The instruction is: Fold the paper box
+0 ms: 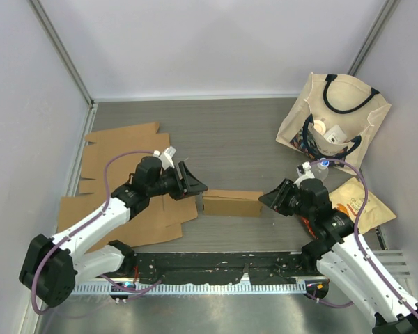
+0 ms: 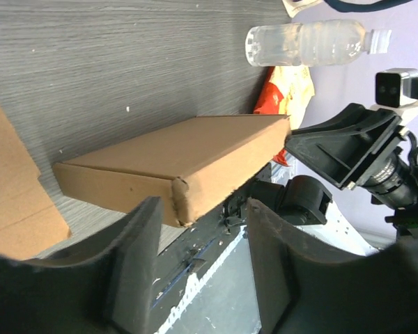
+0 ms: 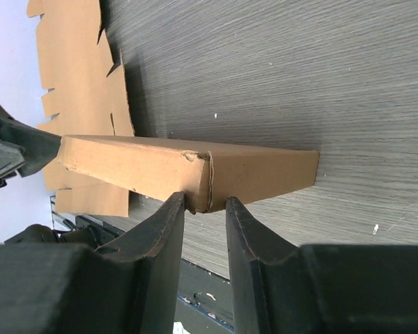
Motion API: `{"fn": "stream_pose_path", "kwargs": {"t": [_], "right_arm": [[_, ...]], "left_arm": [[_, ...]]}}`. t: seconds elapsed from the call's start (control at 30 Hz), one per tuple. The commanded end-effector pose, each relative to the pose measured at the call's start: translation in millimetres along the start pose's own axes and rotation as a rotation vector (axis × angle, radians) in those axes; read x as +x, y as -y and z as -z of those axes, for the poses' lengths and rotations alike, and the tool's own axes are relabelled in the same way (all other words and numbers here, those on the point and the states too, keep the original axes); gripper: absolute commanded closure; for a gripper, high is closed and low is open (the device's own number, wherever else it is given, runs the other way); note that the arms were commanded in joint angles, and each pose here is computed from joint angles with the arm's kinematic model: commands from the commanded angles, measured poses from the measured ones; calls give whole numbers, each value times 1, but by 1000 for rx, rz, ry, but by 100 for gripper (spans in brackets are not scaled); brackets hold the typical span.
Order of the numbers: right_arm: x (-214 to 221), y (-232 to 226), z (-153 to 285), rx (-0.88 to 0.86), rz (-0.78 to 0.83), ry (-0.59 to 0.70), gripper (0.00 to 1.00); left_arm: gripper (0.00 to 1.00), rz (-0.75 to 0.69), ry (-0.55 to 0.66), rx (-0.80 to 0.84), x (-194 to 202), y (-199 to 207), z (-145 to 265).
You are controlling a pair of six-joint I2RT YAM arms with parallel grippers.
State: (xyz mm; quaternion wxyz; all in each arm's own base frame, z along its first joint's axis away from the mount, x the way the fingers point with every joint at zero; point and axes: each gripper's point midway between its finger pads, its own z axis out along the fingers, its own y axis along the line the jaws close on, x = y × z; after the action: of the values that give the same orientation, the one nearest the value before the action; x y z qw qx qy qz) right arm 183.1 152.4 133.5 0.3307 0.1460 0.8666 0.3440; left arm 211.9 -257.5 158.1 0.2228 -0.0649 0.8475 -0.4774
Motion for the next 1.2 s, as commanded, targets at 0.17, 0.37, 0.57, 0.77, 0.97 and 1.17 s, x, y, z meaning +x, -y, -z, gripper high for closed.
{"fn": "stream_pose_path", "kwargs": {"t": [0.17,0.37,0.57,0.77,0.97,1.17], "right_arm": [[7,8,-2,33,-1,-32,72],[6,6,-3,31,-1,-36,73],[2,-2,-4,4,-1,-37,76],[4,0,-4,11,-20,-32,78],[7,18,-5,70,-58,-9,80],[12,42,-4,168,-26,-7,89]], "left_arm": [[60,-21,4,20,-8,16,4],[74,15,-34,81,-3,26,1],[79,46,-47,54,6,14,-1],[88,23,-66,-21,22,-8,-12],[100,-160,-78,-231,38,-42,-2],[94,-249,-128,-279,46,-52,3]]}}
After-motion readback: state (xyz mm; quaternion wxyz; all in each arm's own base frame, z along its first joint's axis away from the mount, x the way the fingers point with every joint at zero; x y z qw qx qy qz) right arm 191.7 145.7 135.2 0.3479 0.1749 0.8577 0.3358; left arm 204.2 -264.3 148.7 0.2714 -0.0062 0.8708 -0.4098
